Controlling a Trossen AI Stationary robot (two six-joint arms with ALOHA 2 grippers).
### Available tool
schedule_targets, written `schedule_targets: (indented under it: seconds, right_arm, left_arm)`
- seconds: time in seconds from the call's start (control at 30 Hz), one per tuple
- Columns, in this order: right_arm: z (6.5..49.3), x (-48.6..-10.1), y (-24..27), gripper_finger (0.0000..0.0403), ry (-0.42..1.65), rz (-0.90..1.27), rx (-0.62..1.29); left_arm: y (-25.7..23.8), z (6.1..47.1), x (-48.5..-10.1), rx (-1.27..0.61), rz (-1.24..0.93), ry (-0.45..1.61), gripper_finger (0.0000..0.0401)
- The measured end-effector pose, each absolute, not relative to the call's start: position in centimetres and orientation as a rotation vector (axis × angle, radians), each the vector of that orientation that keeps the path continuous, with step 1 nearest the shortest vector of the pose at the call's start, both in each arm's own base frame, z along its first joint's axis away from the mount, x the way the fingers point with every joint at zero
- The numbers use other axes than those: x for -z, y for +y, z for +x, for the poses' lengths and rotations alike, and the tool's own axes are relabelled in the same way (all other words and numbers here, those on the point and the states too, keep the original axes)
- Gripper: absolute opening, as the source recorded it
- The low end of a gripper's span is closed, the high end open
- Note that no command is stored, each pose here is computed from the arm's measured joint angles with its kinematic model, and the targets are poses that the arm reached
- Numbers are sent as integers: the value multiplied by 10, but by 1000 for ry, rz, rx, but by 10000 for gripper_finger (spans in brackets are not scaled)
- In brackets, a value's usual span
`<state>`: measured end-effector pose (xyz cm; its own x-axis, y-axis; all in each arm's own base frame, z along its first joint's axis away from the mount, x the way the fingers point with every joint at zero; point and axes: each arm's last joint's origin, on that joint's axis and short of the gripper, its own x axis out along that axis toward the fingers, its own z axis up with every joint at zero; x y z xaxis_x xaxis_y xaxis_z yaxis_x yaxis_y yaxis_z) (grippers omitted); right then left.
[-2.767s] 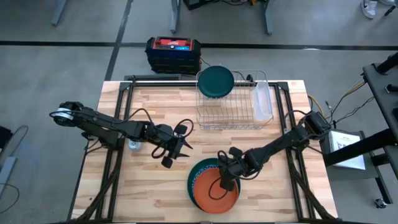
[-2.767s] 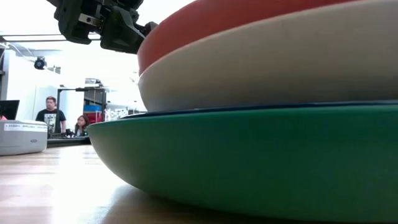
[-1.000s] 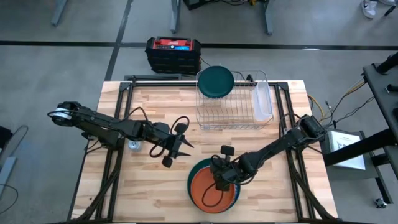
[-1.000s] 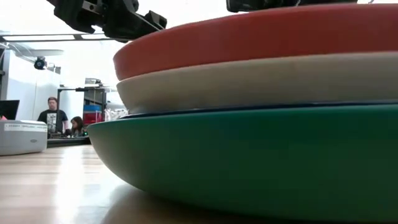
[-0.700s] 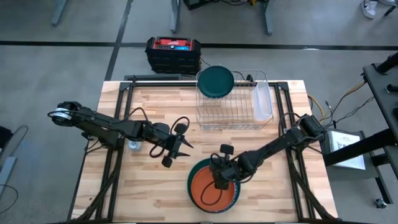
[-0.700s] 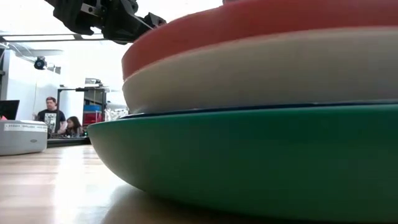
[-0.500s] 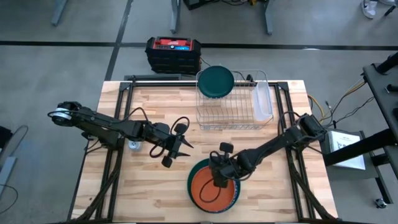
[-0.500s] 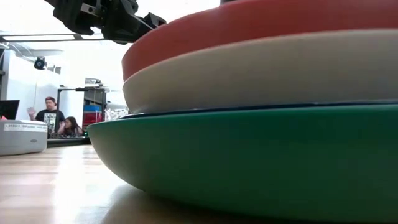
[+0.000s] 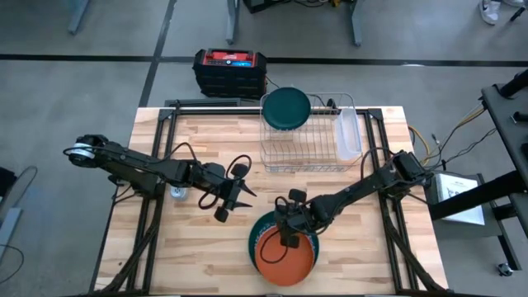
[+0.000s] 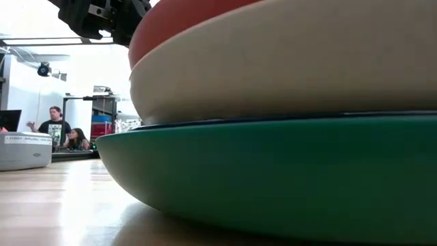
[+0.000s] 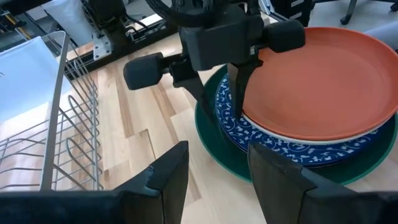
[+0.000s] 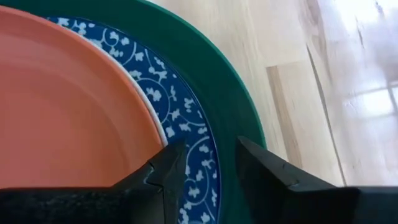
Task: Sort dishes
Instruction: Put the orange plate in the dish rack
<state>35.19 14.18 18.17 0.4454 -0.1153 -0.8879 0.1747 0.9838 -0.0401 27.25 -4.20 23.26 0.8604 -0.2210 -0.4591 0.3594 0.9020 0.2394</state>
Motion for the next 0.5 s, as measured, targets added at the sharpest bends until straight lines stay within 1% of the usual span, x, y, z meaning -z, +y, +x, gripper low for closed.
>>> schedule_targets:
  seconds: [0.17,0.27,0.37,0.5]
  right_arm:
    - [348,-197,139,133,1092,64,181]
    - [348,-204,141,130,1081,84,145]
    - [348,-204,144,126,1095,112,108]
    - [346,-194,143,122,1123,119,116]
  left_arm:
    - [-42,272,-231,311,326,444,155]
    - [-42,272,-230,311,326,446,155]
    - [-42,272,-230,310,326,446,155]
    - [-42,272,-230,310,326,447,155]
